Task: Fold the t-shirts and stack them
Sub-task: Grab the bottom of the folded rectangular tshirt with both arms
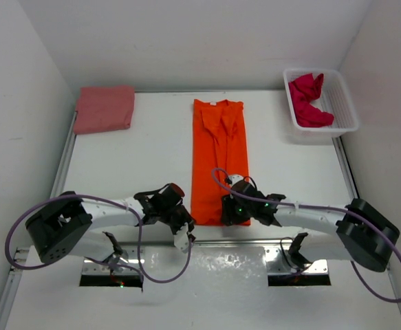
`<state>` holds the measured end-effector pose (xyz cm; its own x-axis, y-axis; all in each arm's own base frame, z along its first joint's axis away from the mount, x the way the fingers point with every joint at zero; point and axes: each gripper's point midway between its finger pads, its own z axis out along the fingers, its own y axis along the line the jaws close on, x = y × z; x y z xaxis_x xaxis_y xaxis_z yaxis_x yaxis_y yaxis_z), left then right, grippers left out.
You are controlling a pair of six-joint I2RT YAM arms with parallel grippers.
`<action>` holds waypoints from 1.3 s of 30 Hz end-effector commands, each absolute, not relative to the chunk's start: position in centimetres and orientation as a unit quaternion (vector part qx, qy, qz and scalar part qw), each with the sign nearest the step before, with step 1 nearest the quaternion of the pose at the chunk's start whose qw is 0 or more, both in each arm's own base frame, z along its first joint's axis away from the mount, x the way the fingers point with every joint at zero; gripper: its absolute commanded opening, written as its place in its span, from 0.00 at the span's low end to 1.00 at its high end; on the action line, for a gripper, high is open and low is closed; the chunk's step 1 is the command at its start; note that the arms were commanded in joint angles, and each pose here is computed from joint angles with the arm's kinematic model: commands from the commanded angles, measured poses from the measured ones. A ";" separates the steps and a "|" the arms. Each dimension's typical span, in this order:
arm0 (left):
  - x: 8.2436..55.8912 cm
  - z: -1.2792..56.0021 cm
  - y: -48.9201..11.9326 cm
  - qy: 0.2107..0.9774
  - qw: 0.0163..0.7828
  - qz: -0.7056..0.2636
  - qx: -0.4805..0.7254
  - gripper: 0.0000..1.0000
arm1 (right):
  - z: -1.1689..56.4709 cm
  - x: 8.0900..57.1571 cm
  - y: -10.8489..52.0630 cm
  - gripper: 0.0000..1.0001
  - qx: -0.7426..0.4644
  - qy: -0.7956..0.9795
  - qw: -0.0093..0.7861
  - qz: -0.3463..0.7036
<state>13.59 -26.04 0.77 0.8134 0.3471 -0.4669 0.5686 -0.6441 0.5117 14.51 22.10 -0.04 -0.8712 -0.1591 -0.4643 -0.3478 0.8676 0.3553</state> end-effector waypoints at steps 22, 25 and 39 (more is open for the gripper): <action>13.1 1.8 -26.7 0.259 0.352 -0.179 0.882 0.00 | 0.7 15.0 16.4 0.55 0.014 0.958 0.174 0.228; 13.3 2.1 -27.0 0.262 0.357 -0.180 0.879 0.00 | -0.4 14.1 16.9 0.43 0.012 0.957 0.153 0.244; 11.1 5.8 -27.1 0.343 0.332 -0.264 0.838 0.00 | 2.4 14.2 16.2 0.00 -0.012 0.957 0.168 0.234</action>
